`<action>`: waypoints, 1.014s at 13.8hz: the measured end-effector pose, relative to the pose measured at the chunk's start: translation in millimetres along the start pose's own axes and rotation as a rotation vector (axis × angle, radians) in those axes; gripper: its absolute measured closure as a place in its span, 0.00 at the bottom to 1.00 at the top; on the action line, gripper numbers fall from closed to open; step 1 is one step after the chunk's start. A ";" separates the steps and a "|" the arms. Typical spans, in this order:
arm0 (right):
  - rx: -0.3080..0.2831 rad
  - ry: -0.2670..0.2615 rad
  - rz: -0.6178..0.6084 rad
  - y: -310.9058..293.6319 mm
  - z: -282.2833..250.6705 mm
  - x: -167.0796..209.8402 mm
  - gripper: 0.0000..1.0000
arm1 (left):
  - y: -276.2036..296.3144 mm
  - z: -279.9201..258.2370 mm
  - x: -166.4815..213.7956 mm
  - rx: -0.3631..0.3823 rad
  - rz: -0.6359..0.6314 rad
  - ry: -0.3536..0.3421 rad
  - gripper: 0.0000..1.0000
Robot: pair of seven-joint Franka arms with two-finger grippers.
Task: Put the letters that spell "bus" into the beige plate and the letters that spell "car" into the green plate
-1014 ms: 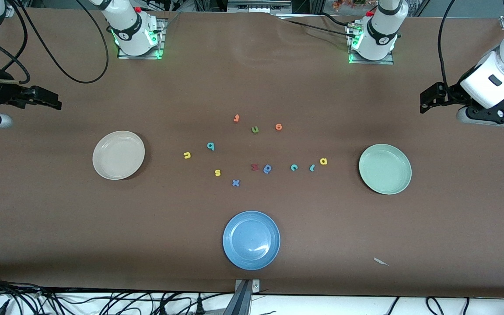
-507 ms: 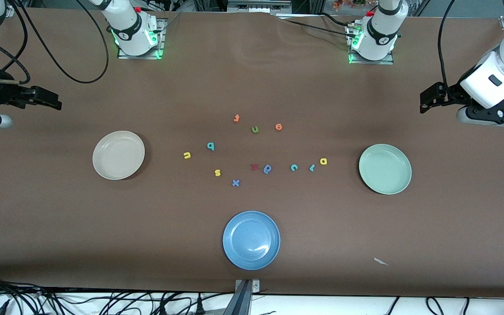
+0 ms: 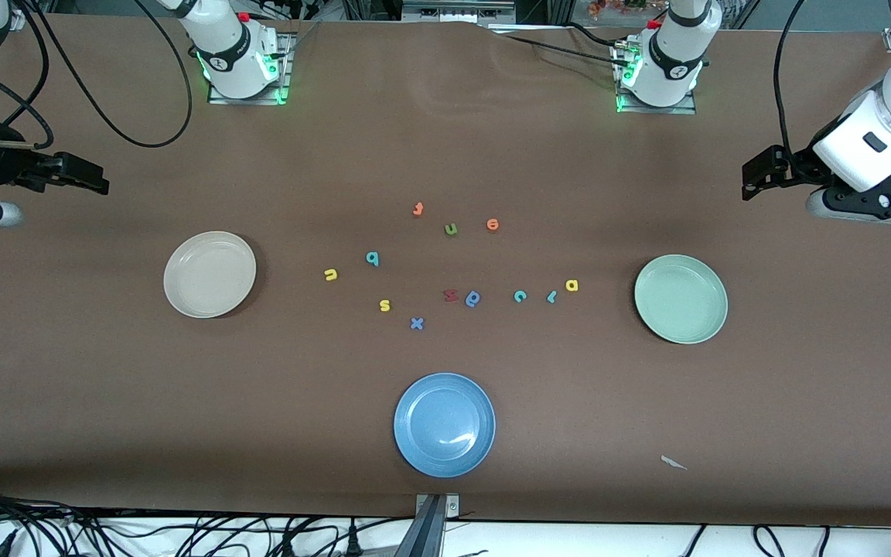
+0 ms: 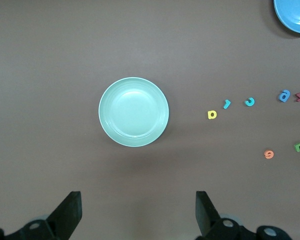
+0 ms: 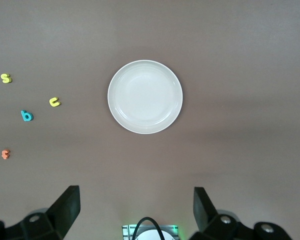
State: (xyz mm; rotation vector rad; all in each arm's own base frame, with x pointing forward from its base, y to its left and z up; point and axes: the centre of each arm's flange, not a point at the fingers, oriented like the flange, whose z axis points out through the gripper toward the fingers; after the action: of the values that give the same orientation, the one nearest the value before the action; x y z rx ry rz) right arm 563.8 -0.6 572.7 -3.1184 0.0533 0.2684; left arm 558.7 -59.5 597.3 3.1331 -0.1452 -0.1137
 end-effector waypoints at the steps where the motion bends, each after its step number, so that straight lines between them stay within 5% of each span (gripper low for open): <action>1: 0.000 0.000 0.000 0.0 0.1 0.1 0.00 | 0.0 0.0 0.0 0.000 0.000 0.000 0.00; 14: 0.000 -0.001 0.000 0.1 0.5 0.3 0.00 | 0.6 1.0 -1.0 0.000 0.001 -0.010 0.00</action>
State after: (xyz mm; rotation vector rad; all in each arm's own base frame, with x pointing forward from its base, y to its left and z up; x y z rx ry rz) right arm 564.1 -0.7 572.2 -3.1184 0.0536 0.2699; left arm 557.6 -60.0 596.4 3.1330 -0.1470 -0.1297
